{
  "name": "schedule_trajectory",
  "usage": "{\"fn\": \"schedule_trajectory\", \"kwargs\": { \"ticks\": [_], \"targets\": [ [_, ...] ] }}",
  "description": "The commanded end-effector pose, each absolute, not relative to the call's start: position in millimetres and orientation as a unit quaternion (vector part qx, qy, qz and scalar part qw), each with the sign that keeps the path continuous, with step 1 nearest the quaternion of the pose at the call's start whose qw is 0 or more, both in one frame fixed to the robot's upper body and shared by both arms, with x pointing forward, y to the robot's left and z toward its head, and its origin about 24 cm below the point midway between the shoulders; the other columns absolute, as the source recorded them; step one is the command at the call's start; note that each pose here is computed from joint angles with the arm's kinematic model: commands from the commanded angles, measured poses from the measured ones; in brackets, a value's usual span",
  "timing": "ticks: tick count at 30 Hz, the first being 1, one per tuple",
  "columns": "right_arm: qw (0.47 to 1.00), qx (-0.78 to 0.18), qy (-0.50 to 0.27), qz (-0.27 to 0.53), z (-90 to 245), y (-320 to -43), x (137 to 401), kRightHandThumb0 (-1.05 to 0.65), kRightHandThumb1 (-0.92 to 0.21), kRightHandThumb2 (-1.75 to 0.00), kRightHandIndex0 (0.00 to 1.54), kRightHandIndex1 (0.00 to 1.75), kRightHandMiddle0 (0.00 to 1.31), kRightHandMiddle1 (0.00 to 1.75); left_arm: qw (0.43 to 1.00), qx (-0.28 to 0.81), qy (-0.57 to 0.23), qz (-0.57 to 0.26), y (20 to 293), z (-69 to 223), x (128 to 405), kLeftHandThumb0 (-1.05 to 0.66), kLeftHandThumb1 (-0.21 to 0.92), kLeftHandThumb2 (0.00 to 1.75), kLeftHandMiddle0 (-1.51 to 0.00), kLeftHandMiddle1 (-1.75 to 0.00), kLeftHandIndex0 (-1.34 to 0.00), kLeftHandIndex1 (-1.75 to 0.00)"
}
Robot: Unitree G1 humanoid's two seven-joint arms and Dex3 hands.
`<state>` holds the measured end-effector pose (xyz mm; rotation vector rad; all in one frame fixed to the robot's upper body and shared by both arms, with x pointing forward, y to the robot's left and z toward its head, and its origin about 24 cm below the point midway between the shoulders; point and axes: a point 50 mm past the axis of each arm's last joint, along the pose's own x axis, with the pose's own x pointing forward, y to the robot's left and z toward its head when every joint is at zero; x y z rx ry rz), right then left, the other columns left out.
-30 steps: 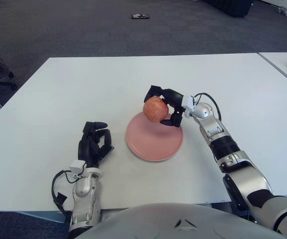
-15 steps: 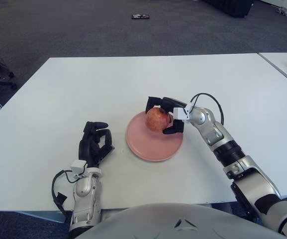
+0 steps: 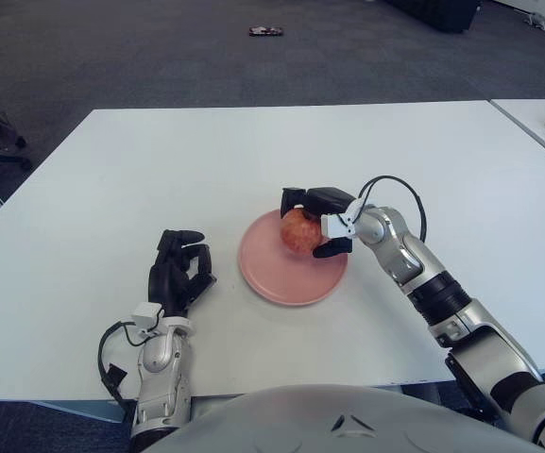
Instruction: Put the apple into the plate.
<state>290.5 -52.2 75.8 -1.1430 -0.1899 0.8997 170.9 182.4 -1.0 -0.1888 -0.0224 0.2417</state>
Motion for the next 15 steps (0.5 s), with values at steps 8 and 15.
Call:
{"fn": "schedule_trajectory", "kwargs": {
  "ticks": [8, 15],
  "targets": [
    [0.714, -0.554, -0.094, 0.418, 77.0, -56.3, 284.4, -0.36, -0.32, -1.11, 0.18, 1.32, 0.08, 1.32, 0.986, -0.11, 0.02, 0.124, 180.8, -12.5, 166.5, -0.39, 0.64, 0.91, -0.99, -1.75, -0.37, -1.75],
    [0.689, -0.58, -0.107, 0.421, 77.8, -56.0, 282.6, -0.76, -0.43, -0.92, 0.01, 0.45, 0.0, 0.71, 0.987, -0.105, 0.024, 0.123, 180.9, -13.3, 166.4, -0.39, 0.65, 0.91, -0.99, -1.75, -0.36, -1.75]
  ]
}}
